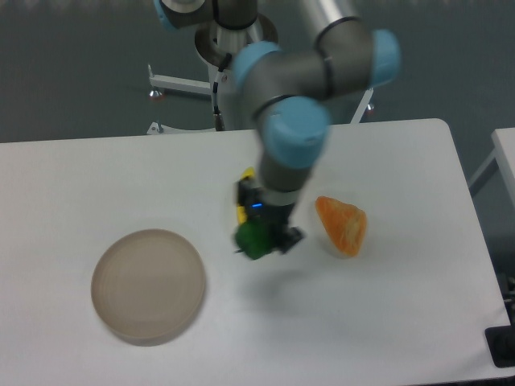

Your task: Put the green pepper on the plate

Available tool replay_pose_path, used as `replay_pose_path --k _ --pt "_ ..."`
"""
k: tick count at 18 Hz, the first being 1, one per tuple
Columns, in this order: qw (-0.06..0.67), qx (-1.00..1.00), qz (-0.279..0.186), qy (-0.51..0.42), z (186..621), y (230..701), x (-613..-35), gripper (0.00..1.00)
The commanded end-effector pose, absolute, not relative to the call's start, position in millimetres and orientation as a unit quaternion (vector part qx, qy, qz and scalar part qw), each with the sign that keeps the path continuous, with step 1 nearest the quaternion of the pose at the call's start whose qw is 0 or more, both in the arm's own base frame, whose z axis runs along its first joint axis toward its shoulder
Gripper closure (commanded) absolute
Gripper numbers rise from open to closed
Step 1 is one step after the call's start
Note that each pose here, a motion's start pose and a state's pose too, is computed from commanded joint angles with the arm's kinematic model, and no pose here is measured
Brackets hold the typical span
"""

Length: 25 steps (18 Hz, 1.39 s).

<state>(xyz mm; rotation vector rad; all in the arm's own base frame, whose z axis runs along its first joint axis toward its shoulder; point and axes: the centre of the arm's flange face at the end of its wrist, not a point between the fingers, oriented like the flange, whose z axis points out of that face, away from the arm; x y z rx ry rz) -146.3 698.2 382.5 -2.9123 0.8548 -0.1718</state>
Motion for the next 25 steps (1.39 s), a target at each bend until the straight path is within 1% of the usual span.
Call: replay_pose_path --k 3,6,8,10,11,12,15,16,17,18,21,23,24,25 --pt "0.046 -0.962 -0.058 0.264 354 719 -108 1.0" --pt "0.044 -0.959 -0.058 0.274 324 738 -67 0.99" --pt "0.035 -0.956 -0.065 0.284 310 740 -51 0.93" --pt "0.029 -0.955 -0.069 0.286 298 742 -51 0.83" --pt "0.027 -0.955 -0.07 0.286 295 742 -50 0.77" --pt "0.023 -0.955 -0.072 0.285 288 743 -50 0.68" --pt "0.02 -0.954 -0.074 0.289 281 745 -48 0.53" --pt "0.019 -0.954 -0.074 0.289 280 745 -48 0.45" --pt "0.019 -0.954 -0.074 0.289 279 745 -48 0.33" --pt "0.019 -0.955 -0.073 0.286 279 745 -48 0.0" --pt "0.045 -0.955 -0.053 0.287 295 748 -50 0.0" --pt "0.056 -0.955 -0.039 0.29 318 745 -50 0.0" --pt "0.058 -0.955 -0.022 0.289 334 741 -54 0.0" --pt "0.055 -0.956 -0.008 0.289 340 738 -57 0.0"
